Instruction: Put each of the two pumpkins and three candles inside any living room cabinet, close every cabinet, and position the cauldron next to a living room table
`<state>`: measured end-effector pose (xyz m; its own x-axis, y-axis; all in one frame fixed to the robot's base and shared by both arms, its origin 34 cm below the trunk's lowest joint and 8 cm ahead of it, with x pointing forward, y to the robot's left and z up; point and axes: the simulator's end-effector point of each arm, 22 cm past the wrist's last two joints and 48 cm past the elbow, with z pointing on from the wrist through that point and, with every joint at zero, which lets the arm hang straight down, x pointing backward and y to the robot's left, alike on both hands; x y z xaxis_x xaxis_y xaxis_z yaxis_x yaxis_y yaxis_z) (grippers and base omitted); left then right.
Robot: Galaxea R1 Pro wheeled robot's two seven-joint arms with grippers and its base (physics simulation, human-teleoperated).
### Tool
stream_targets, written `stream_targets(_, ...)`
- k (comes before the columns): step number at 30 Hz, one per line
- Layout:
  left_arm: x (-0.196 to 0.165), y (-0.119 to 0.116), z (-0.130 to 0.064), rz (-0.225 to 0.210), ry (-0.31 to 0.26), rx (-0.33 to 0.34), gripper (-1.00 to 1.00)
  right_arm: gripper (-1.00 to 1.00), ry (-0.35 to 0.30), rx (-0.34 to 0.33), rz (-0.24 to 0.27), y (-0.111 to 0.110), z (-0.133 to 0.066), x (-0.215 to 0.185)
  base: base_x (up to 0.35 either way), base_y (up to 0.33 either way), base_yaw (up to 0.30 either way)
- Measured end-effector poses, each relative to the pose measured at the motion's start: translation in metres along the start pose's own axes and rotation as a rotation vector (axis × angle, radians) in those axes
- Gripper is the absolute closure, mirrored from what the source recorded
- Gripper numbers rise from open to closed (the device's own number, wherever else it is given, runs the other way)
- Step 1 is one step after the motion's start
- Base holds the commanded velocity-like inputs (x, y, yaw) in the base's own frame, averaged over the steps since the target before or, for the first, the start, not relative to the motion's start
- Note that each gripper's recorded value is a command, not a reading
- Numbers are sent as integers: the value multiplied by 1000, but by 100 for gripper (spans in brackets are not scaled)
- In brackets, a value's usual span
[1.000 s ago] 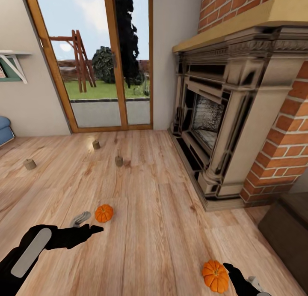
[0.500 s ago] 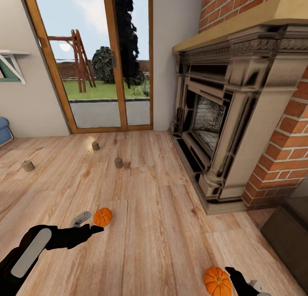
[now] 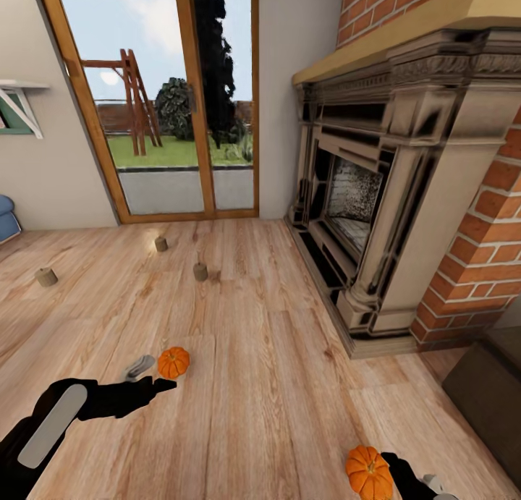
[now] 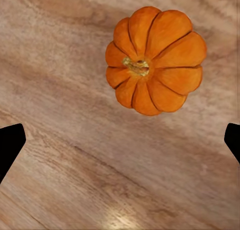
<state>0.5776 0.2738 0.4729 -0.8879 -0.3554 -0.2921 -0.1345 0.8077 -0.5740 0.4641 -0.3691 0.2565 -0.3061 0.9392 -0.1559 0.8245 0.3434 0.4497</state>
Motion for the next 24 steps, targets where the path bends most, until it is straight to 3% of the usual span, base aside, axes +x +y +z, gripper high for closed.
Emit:
stream_targets(7,8,10,10,-2,0,2,-100,-100,-7,-6,31,-9,12,1,0,0,0)
stream_targets(24,28,32,35,-1,0,3,-100,-100,-14,-3,34,-36,40,7,0,0,0)
